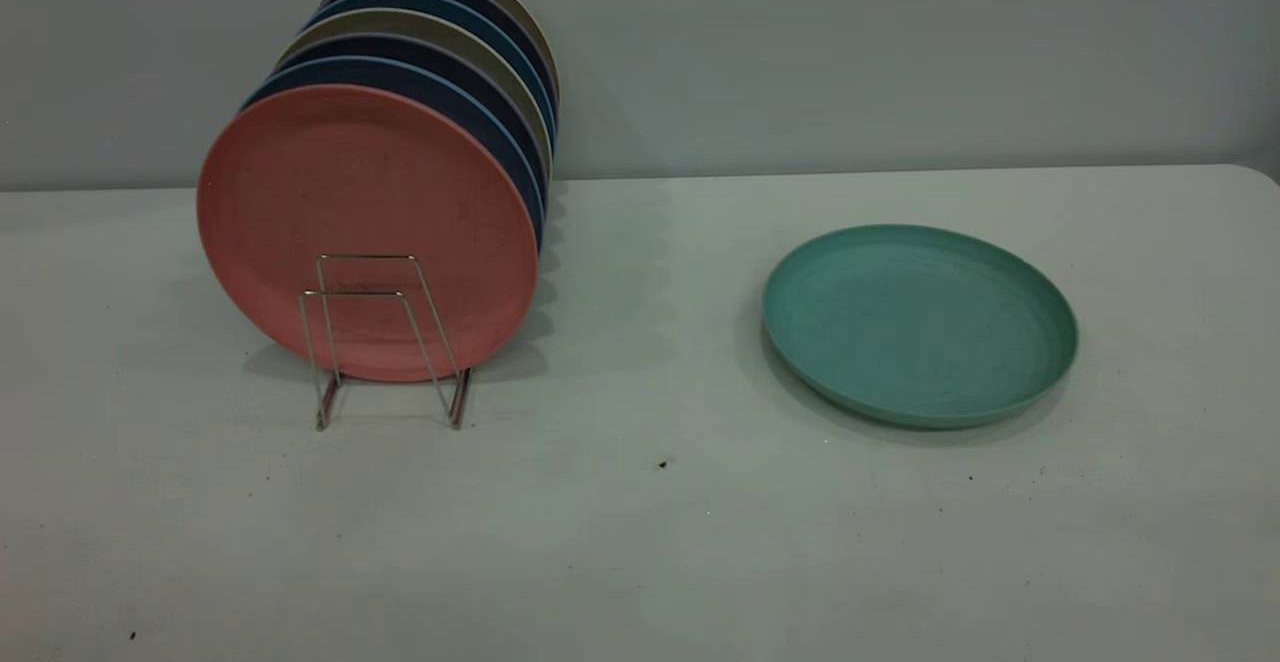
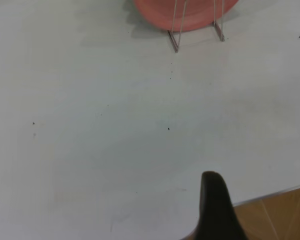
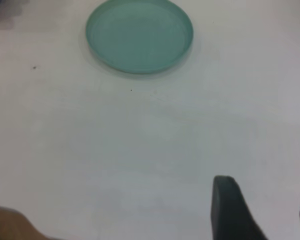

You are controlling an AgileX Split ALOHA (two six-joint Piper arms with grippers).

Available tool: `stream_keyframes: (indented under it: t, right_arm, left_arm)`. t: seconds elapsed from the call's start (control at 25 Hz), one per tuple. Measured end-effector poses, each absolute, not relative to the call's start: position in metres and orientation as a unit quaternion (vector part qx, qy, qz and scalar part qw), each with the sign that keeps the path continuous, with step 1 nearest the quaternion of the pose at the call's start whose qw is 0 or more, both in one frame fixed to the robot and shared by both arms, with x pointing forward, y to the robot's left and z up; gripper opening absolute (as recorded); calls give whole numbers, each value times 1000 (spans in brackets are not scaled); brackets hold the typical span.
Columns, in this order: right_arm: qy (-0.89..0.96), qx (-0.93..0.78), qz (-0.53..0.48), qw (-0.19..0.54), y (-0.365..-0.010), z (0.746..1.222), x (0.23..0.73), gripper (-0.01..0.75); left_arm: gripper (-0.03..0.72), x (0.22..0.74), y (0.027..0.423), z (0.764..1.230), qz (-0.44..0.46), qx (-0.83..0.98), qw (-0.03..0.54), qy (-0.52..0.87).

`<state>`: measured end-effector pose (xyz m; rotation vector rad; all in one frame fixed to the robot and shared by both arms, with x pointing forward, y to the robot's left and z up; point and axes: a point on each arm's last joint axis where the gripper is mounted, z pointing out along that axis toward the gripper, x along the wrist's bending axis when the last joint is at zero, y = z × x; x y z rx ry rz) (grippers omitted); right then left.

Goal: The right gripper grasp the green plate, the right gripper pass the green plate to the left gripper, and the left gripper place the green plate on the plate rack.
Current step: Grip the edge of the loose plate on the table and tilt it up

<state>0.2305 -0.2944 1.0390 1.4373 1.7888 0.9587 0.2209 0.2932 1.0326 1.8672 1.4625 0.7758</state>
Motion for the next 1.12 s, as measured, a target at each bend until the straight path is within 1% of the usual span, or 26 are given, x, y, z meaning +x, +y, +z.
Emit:
stream_keyframes:
  t: [0.32, 0.44, 0.52, 0.6, 0.72, 0.88, 1.04, 1.12]
  right_arm:
    - [681, 547, 365, 322, -294, 1039, 230, 357]
    - [684, 550, 360, 317, -294, 1040, 233, 357]
    - [688, 555, 351, 308, -293, 1045, 241, 370]
    - [693, 561, 341, 298, -292, 1051, 260, 404]
    - [697, 575, 332, 270, -286, 1059, 296, 469]
    - [694, 599, 332, 220, -275, 1064, 353, 543]
    - [702, 607, 321, 187, -267, 1056, 400, 561]
    - [710, 614, 308, 156, -263, 1044, 421, 563]
  left_arm:
    - [495, 221, 292, 1033, 288, 710, 325, 555]
    - [499, 222, 291, 1033, 277, 694, 333, 576]
    - [518, 228, 291, 1037, 259, 676, 337, 602]
    - [543, 240, 291, 1044, 242, 668, 331, 621]
    - [568, 269, 290, 1058, 226, 679, 309, 626]
    - [573, 322, 289, 1078, 212, 715, 272, 609]
    - [575, 379, 287, 1086, 192, 732, 243, 607]
    - [575, 407, 287, 1083, 187, 736, 235, 606]
